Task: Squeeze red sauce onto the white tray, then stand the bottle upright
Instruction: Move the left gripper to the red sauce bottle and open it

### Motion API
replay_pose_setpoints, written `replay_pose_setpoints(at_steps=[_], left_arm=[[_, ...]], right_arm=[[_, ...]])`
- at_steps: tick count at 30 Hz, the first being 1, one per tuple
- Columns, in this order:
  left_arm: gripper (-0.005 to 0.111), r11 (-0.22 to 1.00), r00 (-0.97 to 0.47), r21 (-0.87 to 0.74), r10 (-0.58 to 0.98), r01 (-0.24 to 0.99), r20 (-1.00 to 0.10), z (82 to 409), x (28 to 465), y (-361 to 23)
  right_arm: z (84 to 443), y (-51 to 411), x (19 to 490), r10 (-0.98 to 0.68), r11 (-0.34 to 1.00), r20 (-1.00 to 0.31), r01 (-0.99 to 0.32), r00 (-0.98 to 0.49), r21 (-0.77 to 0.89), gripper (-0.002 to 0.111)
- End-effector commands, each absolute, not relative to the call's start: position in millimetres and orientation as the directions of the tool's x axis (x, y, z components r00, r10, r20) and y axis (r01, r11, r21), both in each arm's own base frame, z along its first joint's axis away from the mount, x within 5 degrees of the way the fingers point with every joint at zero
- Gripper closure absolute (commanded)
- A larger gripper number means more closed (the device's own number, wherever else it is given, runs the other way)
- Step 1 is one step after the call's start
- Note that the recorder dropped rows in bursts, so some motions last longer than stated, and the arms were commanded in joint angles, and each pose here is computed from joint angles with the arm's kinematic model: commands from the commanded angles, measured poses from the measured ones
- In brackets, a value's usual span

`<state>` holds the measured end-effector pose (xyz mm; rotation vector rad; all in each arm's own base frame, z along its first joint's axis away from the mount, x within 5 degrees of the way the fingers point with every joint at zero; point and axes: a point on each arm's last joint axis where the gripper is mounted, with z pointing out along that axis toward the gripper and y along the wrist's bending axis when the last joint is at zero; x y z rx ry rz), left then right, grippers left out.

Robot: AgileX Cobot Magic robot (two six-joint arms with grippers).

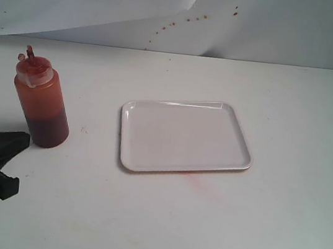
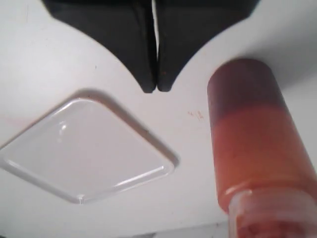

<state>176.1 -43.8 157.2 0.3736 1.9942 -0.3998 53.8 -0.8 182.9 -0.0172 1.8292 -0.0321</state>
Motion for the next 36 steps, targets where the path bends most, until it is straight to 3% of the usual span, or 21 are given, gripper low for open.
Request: replay_pose_setpoints(at_steps=[1, 9, 13, 18, 24, 26, 29, 36], left_arm=[[0.107, 0.892, -0.461, -0.149, 0.073, 0.428, -0.884, 150, 180, -45], [0.106, 0.893, -0.473, -0.159, 0.067, 0.421, -0.878, 148, 181, -45], [0.099, 0.893, -0.473, -0.159, 0.067, 0.421, -0.878, 148, 181, -45], [0.076, 0.907, -0.479, -0.184, 0.023, 0.38, -0.877, 149, 182, -43], [0.021, 0.922, -0.501, -0.3, -0.143, 0.247, -0.853, 150, 186, -37], [0.01, 0.922, -0.5, -0.308, -0.157, 0.233, -0.851, 150, 186, -36], [0.002, 0.925, -0.495, -0.319, -0.183, 0.205, -0.85, 151, 187, -34], [0.002, 0.921, -0.476, -0.328, -0.196, 0.211, -0.857, 153, 188, -35]], right_arm=[[182, -1, 54, -0.024, 1.0, -0.968, 0.007, -0.251, -0.026, 0.108], [182, -1, 54, -0.024, 1.0, -0.968, 0.007, -0.251, -0.026, 0.108], [182, -1, 54, -0.024, 1.0, -0.968, 0.007, -0.251, -0.026, 0.108], [182, -1, 54, -0.024, 1.0, -0.968, 0.007, -0.251, -0.026, 0.108], [182, -1, 54, -0.024, 1.0, -0.968, 0.007, -0.251, -0.026, 0.108], [182, -1, 54, -0.024, 1.0, -0.968, 0.007, -0.251, -0.026, 0.108], [182, -1, 54, -0.024, 1.0, -0.968, 0.007, -0.251, -0.026, 0.108], [182, -1, 54, -0.024, 1.0, -0.968, 0.007, -0.251, -0.026, 0.108]])
